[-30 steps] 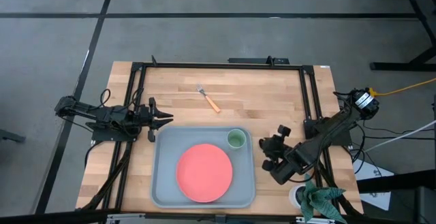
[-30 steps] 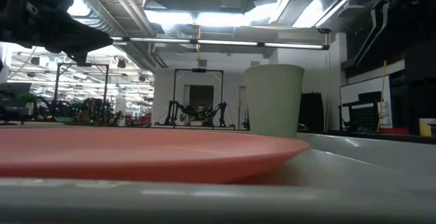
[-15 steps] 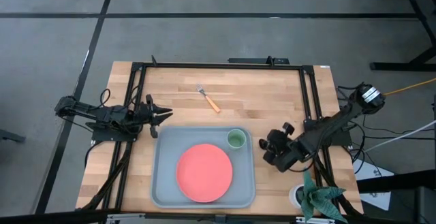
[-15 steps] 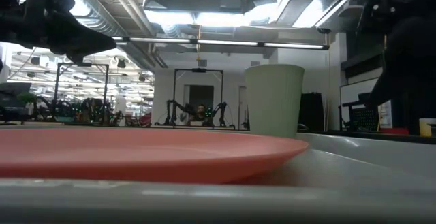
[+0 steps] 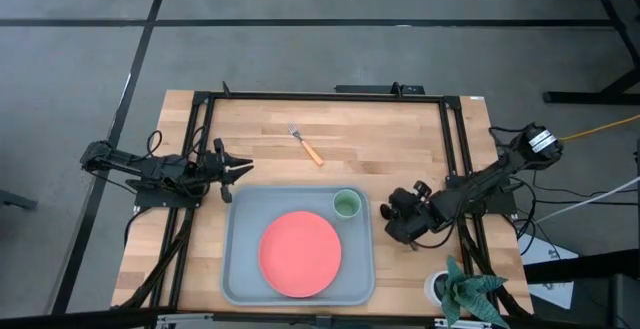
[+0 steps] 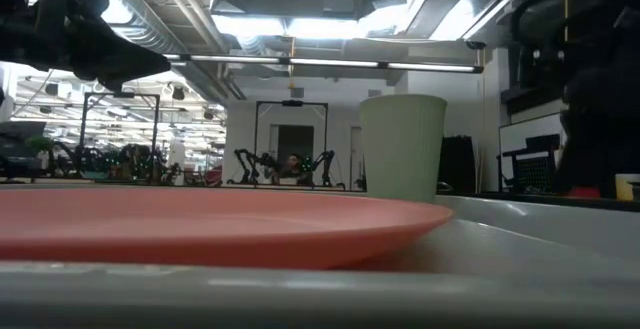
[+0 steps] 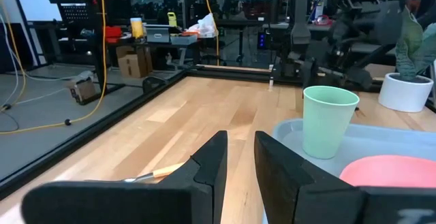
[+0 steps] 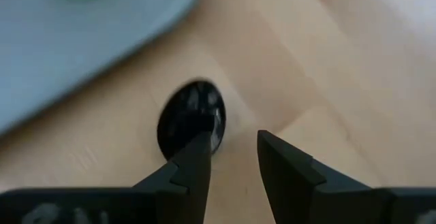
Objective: Pick and place plate/cup/fork/spoon on tray
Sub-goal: Put the black spoon on the gray serving tray to the right of the pink plate
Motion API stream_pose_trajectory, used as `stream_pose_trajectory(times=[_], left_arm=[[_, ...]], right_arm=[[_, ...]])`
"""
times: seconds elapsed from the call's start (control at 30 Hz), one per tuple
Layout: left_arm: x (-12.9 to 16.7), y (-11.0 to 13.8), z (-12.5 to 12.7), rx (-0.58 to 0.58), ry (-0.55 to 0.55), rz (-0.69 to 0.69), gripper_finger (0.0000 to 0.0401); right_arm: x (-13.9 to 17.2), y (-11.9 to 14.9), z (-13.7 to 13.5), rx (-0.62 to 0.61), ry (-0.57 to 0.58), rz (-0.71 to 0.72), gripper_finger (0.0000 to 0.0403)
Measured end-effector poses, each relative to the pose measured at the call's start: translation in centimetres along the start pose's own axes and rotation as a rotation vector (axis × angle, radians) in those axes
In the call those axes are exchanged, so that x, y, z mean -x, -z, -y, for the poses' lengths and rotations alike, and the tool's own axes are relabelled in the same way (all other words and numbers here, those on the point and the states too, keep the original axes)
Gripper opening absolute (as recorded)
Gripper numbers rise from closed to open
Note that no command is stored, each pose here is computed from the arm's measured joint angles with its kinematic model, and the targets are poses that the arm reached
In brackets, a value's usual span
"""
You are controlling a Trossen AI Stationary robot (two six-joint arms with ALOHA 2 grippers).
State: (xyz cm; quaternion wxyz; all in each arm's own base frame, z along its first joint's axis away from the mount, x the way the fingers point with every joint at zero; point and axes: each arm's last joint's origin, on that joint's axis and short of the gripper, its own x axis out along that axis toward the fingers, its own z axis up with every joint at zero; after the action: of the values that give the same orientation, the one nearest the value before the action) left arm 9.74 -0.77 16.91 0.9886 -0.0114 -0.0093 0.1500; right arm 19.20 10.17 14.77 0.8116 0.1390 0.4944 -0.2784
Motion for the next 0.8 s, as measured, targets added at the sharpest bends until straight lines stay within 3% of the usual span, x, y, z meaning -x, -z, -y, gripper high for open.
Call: stream_pose_trajectory(times=[0.37, 0.8], left_arm=[[0.0, 0.0, 0.0, -0.001, 0.0, -0.001, 0.0069], [0.0, 0.0, 0.0, -0.001, 0.0, -0.001, 0.0069]], right_arm=[[0.5, -0.2, -1.2, -0.1, -0.139, -0.224, 0.0124], [-0.1, 0.5, -1.6, -0.144, -0.104, -0.275, 0.0124]])
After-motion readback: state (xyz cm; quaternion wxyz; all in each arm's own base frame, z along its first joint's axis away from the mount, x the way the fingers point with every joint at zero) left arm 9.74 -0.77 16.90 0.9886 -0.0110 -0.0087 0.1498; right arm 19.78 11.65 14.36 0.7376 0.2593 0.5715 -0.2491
